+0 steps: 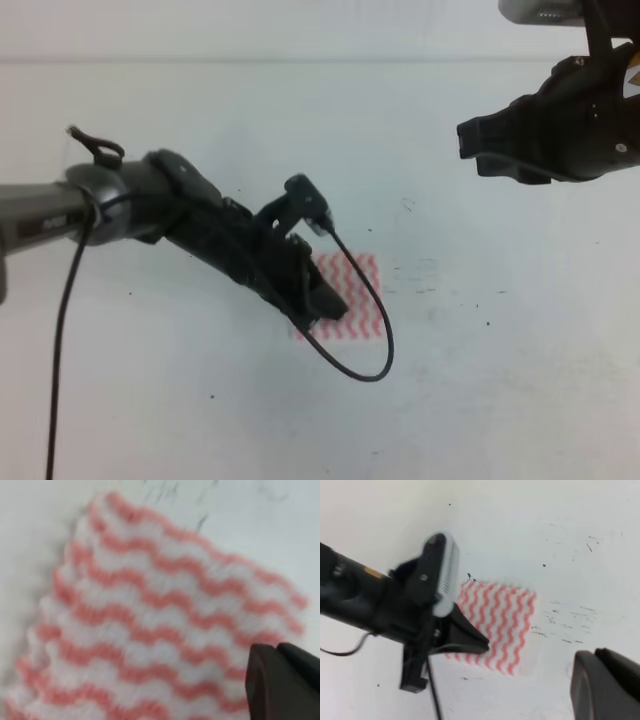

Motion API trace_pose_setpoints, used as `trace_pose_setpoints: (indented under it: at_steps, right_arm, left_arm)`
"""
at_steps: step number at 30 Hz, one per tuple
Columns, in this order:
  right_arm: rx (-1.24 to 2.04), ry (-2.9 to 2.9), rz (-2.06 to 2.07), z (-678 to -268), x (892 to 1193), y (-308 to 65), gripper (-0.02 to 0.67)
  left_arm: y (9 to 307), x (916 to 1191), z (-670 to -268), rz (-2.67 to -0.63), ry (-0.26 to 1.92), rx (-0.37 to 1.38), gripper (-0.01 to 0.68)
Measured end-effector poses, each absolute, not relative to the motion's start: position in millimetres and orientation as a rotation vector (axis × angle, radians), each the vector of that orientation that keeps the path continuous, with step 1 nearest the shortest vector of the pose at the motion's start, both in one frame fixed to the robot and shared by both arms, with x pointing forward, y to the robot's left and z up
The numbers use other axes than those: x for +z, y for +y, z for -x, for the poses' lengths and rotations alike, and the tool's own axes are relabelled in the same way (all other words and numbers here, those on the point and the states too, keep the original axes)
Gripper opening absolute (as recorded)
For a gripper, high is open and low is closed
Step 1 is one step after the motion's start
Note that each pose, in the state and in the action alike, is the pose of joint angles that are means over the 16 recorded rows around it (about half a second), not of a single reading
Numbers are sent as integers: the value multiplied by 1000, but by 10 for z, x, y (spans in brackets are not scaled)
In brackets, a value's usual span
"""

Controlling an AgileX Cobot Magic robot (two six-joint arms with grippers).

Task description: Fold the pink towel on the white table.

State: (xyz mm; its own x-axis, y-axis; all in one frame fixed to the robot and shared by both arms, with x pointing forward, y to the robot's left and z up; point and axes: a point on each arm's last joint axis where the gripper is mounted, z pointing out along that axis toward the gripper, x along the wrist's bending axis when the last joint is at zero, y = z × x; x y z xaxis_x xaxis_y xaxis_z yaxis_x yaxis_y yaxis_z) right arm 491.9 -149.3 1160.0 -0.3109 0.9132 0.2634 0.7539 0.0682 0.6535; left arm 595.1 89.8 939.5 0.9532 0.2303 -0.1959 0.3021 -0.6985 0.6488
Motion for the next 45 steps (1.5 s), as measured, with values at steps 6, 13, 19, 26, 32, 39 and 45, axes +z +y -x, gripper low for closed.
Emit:
trace_pose_setpoints:
  at_steps: [6,13,19,26,32,39,45]
  right_arm:
    - [1077,2125,-1686,-4876,11619,-1518,-18]
    - [1136,2088,-1660,-4631,11679,-1658,-18]
    - [1244,2014,-1615,-4241,11685,-1882,-18]
    - [1394,1901,-1537,-3714,11520,-2187,-18]
    - [1544,1772,-1439,-3328,11256,-2415,-18]
    - [1694,1623,-1332,-3057,10889,-2580,-18]
    - [1778,1524,-1268,-2999,10574,-2625,-18]
  left_arm:
    - [922,9799,-5884,-2318,369,-42,-4]
    - [1044,10438,-5639,-2139,459,159,-3]
    - [1289,10839,-5257,-1936,580,369,-3]
    - [1699,10986,-4663,-1756,722,577,-3]
    - [2058,10924,-4107,-1641,810,704,-3]
    - [2435,10697,-3494,-1495,864,827,-3]
    - [2669,10362,-3176,-1398,914,920,-3]
